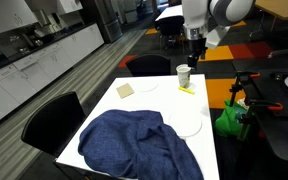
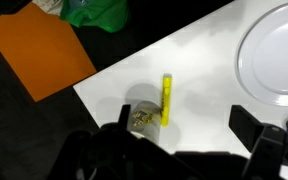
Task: Get the yellow object from the table and put it in the cup.
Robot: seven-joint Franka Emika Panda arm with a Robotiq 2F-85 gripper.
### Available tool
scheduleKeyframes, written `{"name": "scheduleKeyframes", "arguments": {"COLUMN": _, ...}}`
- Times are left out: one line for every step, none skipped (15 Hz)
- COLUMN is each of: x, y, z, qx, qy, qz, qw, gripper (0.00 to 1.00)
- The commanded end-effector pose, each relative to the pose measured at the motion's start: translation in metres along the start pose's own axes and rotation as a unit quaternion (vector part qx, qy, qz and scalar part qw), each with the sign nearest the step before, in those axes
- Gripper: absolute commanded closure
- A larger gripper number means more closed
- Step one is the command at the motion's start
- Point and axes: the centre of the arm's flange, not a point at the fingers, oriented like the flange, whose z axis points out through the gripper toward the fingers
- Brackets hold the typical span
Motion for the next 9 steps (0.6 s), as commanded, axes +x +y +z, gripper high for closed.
{"name": "scheduleKeyframes", "arguments": {"x": 0.000, "y": -0.002, "z": 0.041, "qx": -0.009, "qy": 0.000, "qz": 0.012, "qw": 0.9999, "gripper": 0.00}}
{"name": "scheduleKeyframes", "arguments": {"x": 0.000, "y": -0.003, "z": 0.048, "qx": -0.007, "qy": -0.004, "qz": 0.014, "qw": 0.9999, "gripper": 0.00}}
{"name": "scheduleKeyframes", "arguments": {"x": -0.003, "y": 0.003, "z": 0.030, "qx": -0.007, "qy": -0.008, "qz": 0.006, "qw": 0.9999, "gripper": 0.00}}
{"name": "scheduleKeyframes", "arguments": {"x": -0.004, "y": 0.004, "z": 0.037, "qx": -0.009, "qy": -0.013, "qz": 0.006, "qw": 0.9999, "gripper": 0.00}}
{"name": "scheduleKeyframes", "arguments": {"x": -0.004, "y": 0.004, "z": 0.038, "qx": -0.010, "qy": -0.015, "qz": 0.006, "qw": 0.9998, "gripper": 0.00}}
{"name": "scheduleKeyframes", "arguments": {"x": -0.003, "y": 0.004, "z": 0.038, "qx": -0.009, "qy": -0.014, "qz": 0.006, "qw": 0.9998, "gripper": 0.00}}
{"name": "scheduleKeyframes", "arguments": {"x": -0.003, "y": 0.003, "z": 0.037, "qx": -0.009, "qy": -0.013, "qz": 0.005, "qw": 0.9999, "gripper": 0.00}}
{"name": "scheduleKeyframes", "arguments": {"x": -0.003, "y": 0.002, "z": 0.036, "qx": -0.009, "qy": -0.012, "qz": 0.005, "qw": 0.9999, "gripper": 0.00}}
{"name": "scheduleKeyframes", "arguments": {"x": -0.001, "y": 0.004, "z": 0.033, "qx": -0.003, "qy": -0.012, "qz": 0.013, "qw": 0.9998, "gripper": 0.00}}
